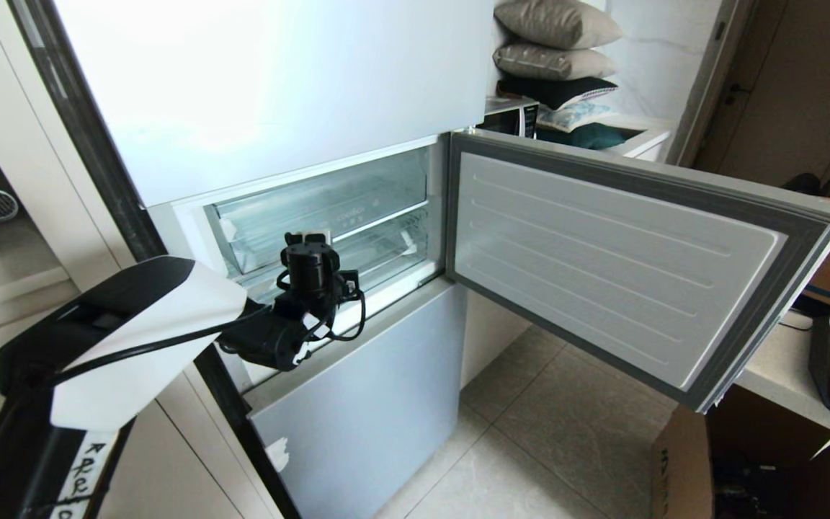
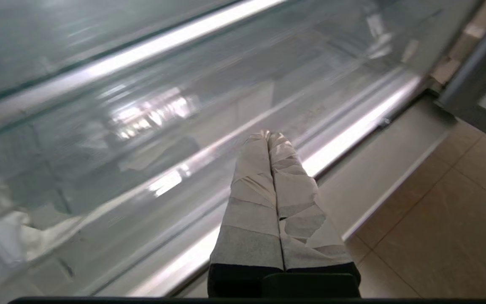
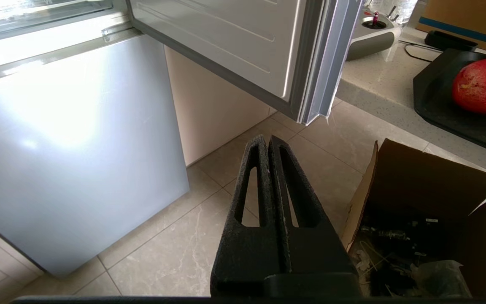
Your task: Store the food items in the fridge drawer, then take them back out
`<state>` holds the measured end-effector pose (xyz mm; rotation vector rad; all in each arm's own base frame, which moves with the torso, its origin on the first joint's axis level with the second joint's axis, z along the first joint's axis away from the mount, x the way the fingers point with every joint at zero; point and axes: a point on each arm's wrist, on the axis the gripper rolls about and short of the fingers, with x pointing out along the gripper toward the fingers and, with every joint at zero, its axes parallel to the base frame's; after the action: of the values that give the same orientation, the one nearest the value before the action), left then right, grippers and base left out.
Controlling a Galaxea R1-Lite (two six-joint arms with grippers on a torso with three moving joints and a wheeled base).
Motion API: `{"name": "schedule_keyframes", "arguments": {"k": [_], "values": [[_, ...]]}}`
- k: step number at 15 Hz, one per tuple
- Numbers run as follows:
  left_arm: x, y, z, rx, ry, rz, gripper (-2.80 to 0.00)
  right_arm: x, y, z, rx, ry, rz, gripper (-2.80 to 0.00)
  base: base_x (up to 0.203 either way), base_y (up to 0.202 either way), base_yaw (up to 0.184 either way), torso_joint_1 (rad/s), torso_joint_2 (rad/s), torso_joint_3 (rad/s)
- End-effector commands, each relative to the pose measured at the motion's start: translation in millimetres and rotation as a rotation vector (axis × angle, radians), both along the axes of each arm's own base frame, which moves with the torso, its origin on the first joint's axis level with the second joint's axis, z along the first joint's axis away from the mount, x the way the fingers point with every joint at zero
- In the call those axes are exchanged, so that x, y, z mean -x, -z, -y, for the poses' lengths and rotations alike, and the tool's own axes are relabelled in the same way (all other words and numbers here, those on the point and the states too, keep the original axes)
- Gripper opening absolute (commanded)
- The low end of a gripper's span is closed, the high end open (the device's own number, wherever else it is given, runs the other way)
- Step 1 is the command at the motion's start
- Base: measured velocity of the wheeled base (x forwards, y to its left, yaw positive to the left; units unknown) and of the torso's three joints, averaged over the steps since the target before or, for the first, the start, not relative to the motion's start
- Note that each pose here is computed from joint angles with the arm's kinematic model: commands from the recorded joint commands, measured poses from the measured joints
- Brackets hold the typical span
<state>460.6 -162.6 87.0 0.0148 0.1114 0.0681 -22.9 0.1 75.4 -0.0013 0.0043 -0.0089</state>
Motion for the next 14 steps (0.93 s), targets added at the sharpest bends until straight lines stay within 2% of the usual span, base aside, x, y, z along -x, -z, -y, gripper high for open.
{"name": "schedule_keyframes", "arguments": {"k": [1, 4, 9, 11, 14], "values": [[-6, 6, -3, -0.002, -0.011, 0.000, -2.80, 0, 0, 0, 0.000, 0.000, 0.003, -2.80, 0.000, 0.000, 0.000, 0.000, 0.00, 0.000], [-24, 19, -8, -0.002, -0.033, 0.013, -2.80, 0, 0, 0, 0.000, -0.001, 0.001, -2.80, 0.000, 0.000, 0.000, 0.000, 0.00, 0.000], [-28, 15, -6, 0.003, -0.034, 0.035, -2.80, 0, 0, 0, 0.000, 0.000, 0.001, -2.80, 0.000, 0.000, 0.000, 0.000, 0.00, 0.000], [-25, 10, -7, 0.004, -0.034, 0.037, -2.80, 0, 0, 0, 0.000, 0.002, 0.001, -2.80, 0.000, 0.000, 0.000, 0.000, 0.00, 0.000], [0, -5, -13, -0.007, -0.025, 0.002, -2.80, 0, 0, 0, 0.000, 0.001, 0.001, -2.80, 0.000, 0.000, 0.000, 0.000, 0.00, 0.000]]}}
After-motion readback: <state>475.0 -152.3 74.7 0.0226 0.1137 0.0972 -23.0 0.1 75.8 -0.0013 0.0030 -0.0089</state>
